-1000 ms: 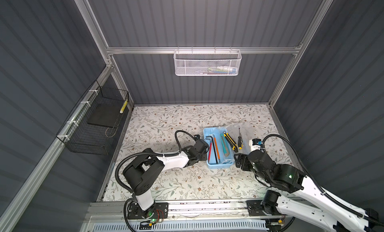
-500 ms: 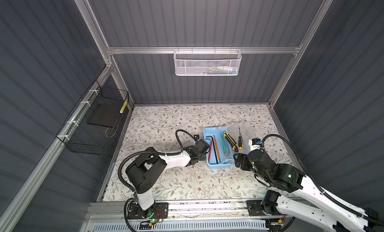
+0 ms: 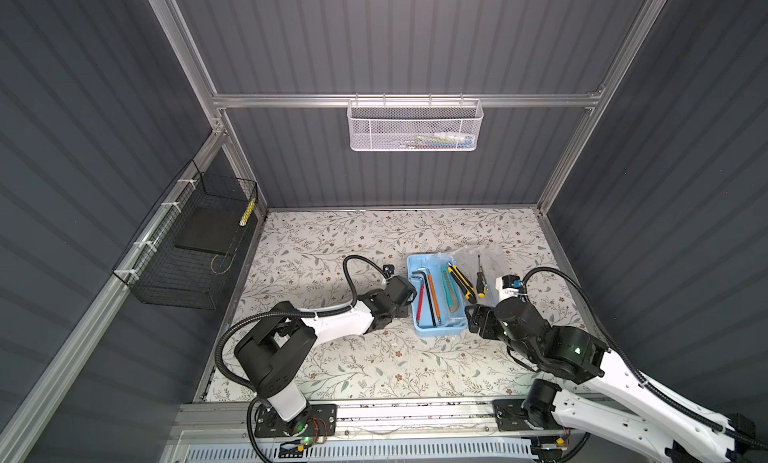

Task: Pack the tool kit
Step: 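Lower the left gripper and close it on the clear-handled screwdriver, then lift the clear-handled screwdriver with the left gripper and carry it over the tray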

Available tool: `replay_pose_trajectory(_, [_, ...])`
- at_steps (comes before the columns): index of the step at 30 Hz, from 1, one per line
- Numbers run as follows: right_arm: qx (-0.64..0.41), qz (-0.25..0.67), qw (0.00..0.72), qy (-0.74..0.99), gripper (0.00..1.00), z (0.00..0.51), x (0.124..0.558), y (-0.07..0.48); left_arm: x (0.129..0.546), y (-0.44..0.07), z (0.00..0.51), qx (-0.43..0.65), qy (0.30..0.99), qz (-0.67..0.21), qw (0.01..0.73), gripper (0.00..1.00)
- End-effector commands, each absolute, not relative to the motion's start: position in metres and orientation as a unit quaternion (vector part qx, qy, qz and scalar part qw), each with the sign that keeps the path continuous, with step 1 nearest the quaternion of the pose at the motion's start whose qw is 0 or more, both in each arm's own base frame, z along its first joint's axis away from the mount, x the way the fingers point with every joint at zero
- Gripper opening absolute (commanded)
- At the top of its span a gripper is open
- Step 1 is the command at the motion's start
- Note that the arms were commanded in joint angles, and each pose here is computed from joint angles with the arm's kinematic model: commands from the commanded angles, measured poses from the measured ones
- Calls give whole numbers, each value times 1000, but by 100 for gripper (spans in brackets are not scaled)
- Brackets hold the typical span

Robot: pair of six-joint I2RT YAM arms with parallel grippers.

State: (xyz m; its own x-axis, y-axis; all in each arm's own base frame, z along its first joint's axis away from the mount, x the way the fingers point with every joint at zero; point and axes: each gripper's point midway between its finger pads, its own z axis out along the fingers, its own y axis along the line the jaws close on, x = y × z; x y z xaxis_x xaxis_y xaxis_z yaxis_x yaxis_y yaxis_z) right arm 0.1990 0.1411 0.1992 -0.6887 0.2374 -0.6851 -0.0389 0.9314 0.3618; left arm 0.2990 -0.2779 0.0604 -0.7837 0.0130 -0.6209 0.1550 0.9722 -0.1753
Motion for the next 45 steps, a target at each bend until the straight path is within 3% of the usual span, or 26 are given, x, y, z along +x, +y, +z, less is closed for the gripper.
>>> replay_pose_trajectory(1, [55, 172, 391, 902, 84, 196, 199, 139, 296, -280, 45, 60, 942, -107, 312, 38])
replay_pose_trajectory(23, [58, 171, 391, 902, 84, 191, 200, 138, 302, -293, 12, 91, 955, -69, 274, 35])
replay_pose_trajectory(35, [64, 175, 394, 900, 84, 192, 198, 133, 296, -284, 5, 88, 961, -54, 258, 17])
replay_pose_trajectory(39, [65, 179, 394, 899, 84, 193, 198, 134, 294, -282, 9, 84, 961, -55, 257, 0])
replay_pose_trajectory(45, [65, 182, 399, 897, 84, 198, 198, 133, 287, -278, 22, 73, 961, -71, 257, 0])
